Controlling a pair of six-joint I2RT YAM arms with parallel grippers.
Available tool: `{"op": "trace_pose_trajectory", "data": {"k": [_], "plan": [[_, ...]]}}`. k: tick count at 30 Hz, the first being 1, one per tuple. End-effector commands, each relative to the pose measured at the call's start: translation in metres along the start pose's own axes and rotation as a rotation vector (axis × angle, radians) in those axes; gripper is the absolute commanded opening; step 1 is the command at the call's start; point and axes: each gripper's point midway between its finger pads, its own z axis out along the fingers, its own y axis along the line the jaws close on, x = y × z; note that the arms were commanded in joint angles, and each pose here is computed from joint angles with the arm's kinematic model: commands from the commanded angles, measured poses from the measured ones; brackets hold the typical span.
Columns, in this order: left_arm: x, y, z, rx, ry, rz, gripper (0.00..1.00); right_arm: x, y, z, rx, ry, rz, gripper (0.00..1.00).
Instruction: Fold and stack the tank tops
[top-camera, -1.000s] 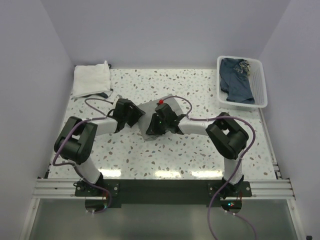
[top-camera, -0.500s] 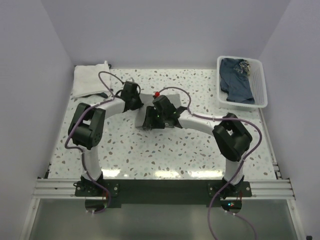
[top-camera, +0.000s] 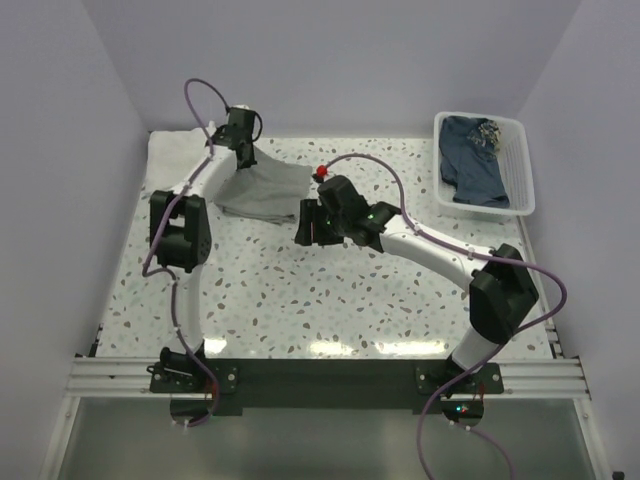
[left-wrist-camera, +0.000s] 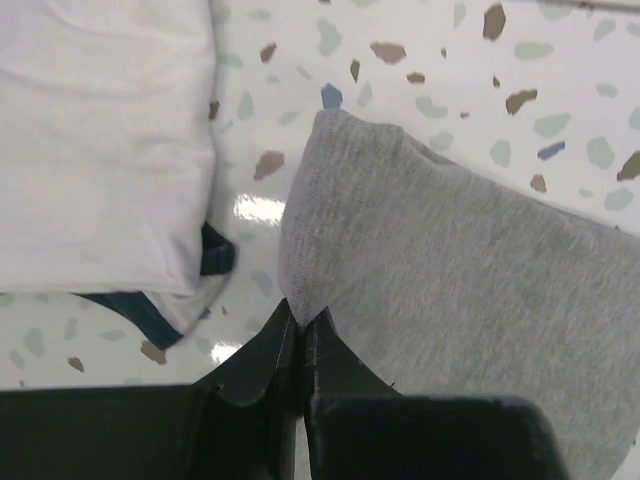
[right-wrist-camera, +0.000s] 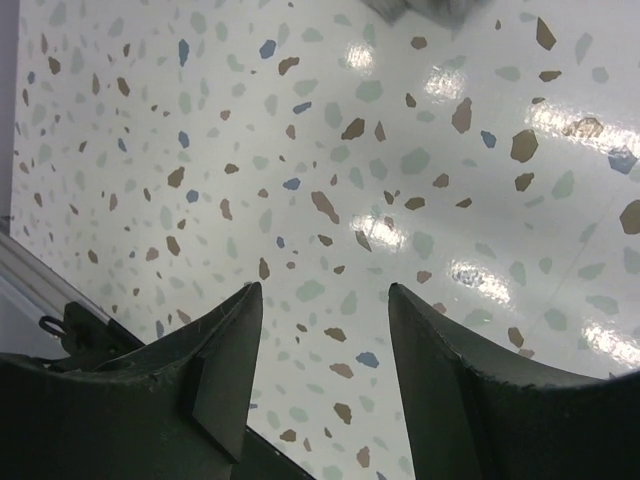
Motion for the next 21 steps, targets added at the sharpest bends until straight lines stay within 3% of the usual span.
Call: {"op": "trace_pose_trajectory", "data": {"k": [1,5,21], "plan": [[-0.043,0.022,-0.011,-0.107,-0.057,0.091,0.00,-0.012,0.003,-0.011,0.009,-0.017,-0.050,0.57],[-0.086,0.029,-0.018,-0.167,-0.134,0.117,0.00,-0.013,0.004,-0.012,0.005,-0.018,-0.064,0.56],[-0.149,0.071,-0.028,-0.252,-0.299,0.085,0.00,-0.007,0.004,-0.006,-0.013,0.013,-0.085,0.55]]}}
